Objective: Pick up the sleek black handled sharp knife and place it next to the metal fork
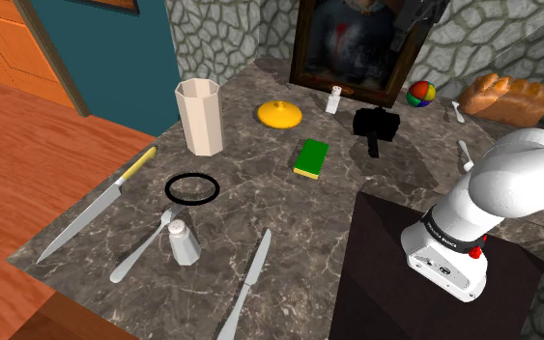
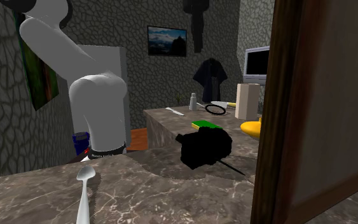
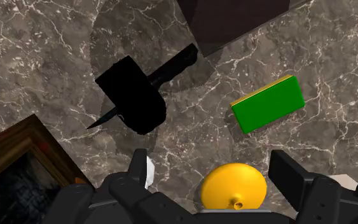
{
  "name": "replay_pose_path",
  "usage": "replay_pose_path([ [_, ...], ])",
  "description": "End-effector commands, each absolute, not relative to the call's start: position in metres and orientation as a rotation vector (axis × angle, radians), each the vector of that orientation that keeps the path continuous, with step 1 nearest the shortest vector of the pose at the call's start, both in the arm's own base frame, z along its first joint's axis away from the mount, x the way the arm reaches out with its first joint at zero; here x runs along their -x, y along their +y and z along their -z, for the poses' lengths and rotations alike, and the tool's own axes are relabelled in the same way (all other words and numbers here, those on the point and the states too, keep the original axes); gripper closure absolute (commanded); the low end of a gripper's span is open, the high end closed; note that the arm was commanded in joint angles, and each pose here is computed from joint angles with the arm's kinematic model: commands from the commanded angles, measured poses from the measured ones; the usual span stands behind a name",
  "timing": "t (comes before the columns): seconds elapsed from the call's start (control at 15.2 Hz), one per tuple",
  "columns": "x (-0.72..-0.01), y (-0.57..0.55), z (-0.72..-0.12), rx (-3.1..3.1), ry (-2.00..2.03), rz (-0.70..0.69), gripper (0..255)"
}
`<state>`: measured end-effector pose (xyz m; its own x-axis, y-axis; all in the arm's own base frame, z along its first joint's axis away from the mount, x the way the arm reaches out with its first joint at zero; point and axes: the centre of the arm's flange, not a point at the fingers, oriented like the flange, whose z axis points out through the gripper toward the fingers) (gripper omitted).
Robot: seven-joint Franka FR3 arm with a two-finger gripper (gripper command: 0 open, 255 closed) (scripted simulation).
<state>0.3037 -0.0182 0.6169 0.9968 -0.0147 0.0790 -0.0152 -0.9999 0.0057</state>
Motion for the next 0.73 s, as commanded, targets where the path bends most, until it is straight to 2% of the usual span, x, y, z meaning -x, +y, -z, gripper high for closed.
replay_pose_path([
  [0.0,-0.304,-0.018,-0.617,-3.133,-0.023,-0.124,0],
  [0.66,-0.35,-0.043,-0.487,-3.033,-0.755,0.208,0],
])
